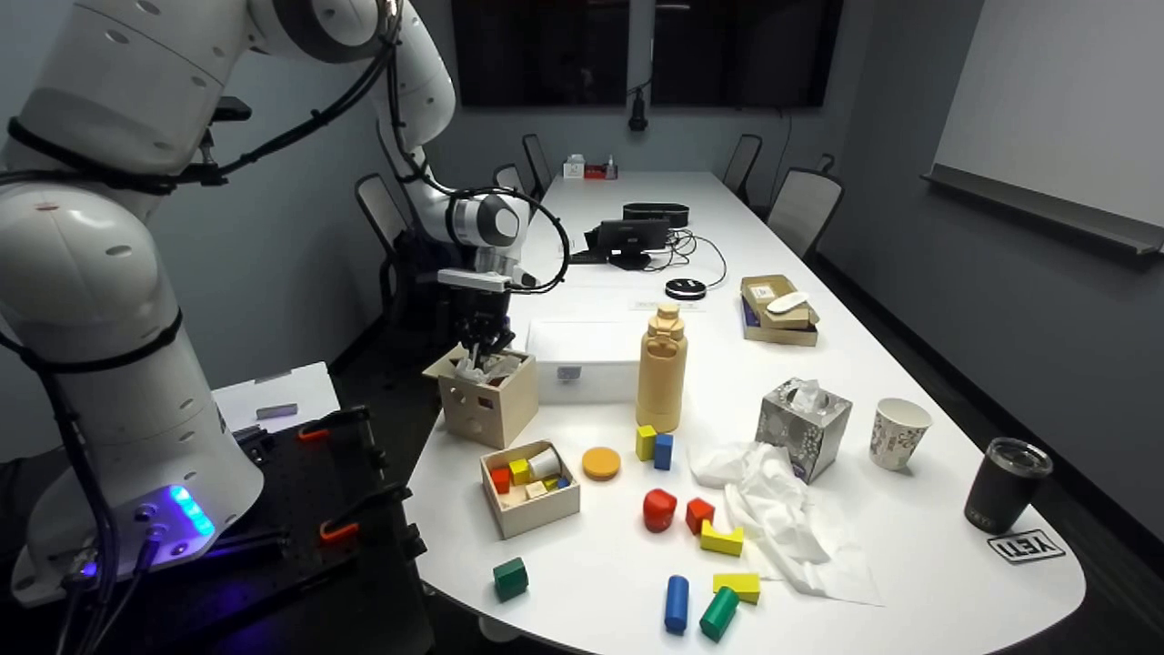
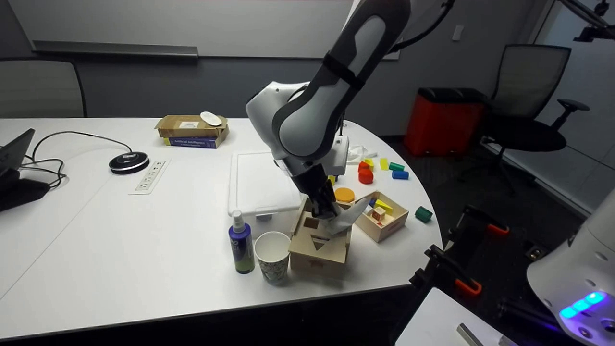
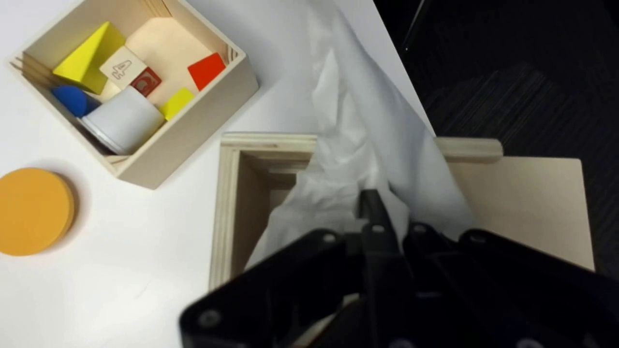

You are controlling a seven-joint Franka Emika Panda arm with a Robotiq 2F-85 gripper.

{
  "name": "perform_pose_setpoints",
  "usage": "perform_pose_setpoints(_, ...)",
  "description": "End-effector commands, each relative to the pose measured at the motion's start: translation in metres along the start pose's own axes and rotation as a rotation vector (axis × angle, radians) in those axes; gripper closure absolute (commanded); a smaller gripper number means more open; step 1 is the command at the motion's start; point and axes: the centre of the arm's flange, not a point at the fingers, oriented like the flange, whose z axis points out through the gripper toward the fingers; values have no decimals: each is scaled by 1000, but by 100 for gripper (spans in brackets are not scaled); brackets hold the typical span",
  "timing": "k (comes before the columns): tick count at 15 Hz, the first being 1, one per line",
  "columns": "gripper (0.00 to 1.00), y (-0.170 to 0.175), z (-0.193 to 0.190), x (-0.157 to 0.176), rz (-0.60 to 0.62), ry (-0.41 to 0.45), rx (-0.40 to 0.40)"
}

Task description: Use the napkin to wipe the shape sorter and close the lid of the shape sorter

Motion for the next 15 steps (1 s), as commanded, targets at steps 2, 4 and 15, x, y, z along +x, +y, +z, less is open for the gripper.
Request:
perform_pose_setpoints(2,100,-13,-6,-16,-60,-9,51)
perform_pose_setpoints(4,100,-18,-9,-14,-67,35,55)
perform_pose_setpoints(15,100,-15,-17,-24,-145,39,-82)
